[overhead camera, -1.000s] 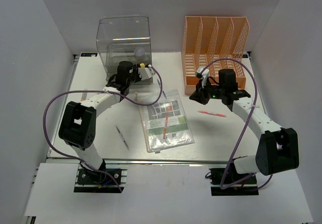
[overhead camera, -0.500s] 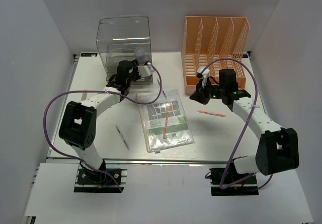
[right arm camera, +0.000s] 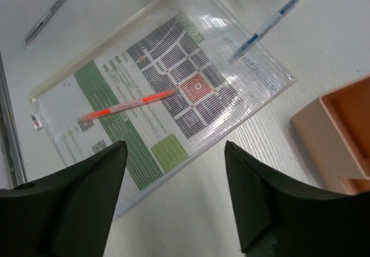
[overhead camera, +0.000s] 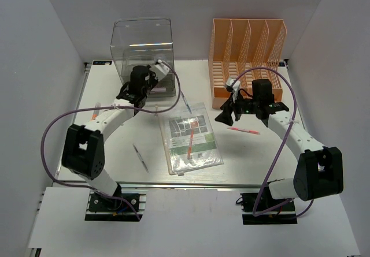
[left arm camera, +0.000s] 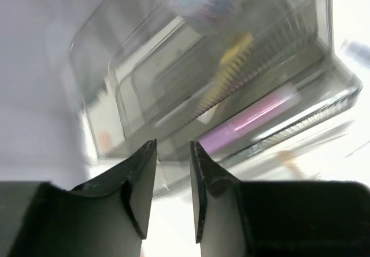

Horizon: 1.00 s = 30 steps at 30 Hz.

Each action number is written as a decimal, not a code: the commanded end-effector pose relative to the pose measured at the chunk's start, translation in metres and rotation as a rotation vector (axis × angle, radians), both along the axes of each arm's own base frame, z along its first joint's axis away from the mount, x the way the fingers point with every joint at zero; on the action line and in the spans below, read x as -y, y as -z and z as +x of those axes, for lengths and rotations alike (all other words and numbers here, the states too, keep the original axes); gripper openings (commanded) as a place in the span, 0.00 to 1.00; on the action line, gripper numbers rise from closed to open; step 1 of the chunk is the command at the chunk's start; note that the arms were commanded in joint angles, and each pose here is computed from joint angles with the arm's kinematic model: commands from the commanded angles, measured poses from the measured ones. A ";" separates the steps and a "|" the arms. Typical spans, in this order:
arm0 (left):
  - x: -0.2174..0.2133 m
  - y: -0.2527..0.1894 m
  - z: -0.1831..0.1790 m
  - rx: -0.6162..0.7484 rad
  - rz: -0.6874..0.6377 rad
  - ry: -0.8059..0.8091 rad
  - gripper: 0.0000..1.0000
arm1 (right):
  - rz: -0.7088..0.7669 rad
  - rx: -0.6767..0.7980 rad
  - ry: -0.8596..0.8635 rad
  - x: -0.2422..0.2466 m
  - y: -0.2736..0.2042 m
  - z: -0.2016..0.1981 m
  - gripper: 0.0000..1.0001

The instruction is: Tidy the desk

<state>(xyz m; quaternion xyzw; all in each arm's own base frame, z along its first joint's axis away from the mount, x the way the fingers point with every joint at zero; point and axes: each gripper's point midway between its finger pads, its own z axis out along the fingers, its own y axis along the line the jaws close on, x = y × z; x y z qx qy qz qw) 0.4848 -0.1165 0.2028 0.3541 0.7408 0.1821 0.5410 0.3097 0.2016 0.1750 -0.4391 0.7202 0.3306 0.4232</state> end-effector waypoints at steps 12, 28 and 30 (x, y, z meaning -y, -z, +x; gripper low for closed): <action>-0.060 0.015 -0.185 -0.376 -0.978 -0.831 0.98 | -0.127 0.033 -0.359 -0.094 0.013 -0.061 0.89; -0.193 0.061 -0.261 -0.195 -0.784 -1.504 0.97 | -0.161 -0.146 -0.300 -0.207 0.026 -0.051 0.00; -0.206 0.071 -0.260 -0.201 -0.745 -1.557 0.96 | -0.165 -0.141 -0.287 -0.203 0.029 -0.050 0.00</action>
